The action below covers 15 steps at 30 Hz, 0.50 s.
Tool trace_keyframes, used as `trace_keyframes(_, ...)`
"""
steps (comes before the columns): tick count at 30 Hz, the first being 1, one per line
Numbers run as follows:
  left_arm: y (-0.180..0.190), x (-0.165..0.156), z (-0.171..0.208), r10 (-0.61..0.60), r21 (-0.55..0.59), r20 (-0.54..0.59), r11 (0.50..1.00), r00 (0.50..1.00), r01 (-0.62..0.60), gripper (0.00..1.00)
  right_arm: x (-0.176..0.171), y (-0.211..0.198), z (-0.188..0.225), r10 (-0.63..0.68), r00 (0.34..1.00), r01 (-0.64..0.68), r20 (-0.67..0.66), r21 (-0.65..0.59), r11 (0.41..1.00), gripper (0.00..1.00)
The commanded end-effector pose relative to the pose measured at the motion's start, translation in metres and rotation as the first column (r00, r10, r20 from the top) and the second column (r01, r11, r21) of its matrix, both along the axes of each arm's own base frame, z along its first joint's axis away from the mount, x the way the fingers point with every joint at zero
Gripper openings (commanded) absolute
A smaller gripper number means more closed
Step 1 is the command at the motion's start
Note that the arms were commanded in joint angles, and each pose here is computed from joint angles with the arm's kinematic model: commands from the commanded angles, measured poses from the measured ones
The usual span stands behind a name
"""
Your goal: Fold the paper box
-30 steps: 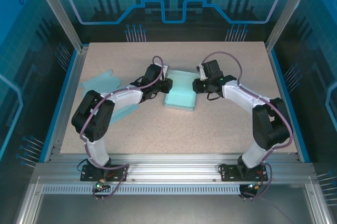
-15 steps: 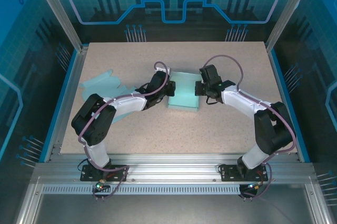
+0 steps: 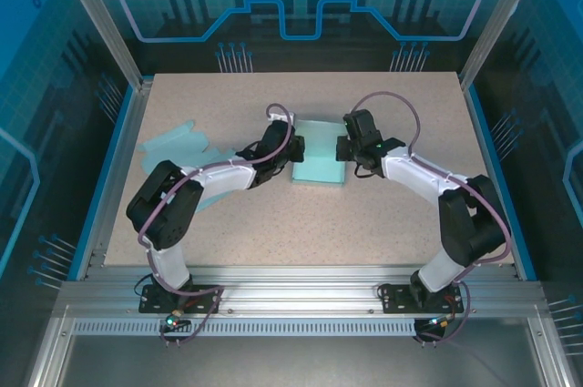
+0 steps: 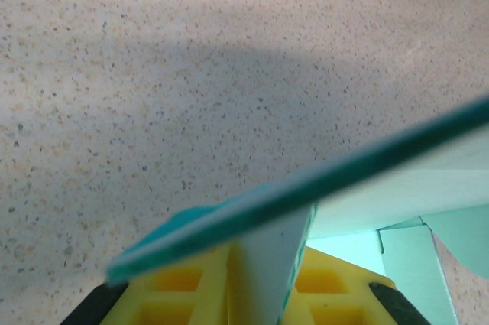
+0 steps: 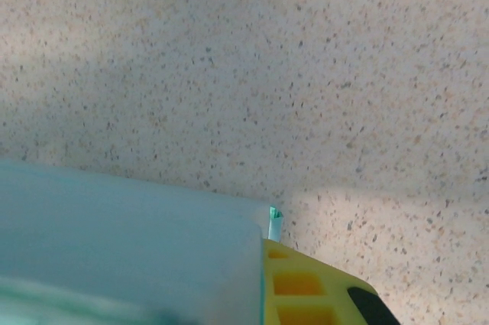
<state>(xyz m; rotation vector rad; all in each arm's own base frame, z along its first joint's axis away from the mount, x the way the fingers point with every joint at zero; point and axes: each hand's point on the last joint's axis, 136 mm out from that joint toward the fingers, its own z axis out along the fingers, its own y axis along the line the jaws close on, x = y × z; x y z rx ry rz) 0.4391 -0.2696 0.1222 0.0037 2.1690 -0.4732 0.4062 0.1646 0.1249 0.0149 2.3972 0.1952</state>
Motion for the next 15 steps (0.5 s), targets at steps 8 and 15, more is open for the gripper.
trace_keyframes(8, -0.043, 0.009, 0.016, -0.024, -0.182, 0.03, 0.983, 0.999, 0.029, 0.22, 0.028, 0.052, 0.025, 0.097, 0.99, -0.107, 0.106, 0.099, 0.989, 0.07)
trace_keyframes(15, -0.044, -0.003, -0.012, -0.01, -0.206, -0.034, 0.978, 0.999, 0.003, 0.24, 0.022, 0.057, 0.002, 0.105, 0.992, -0.11, 0.07, 0.081, 0.991, 0.07)
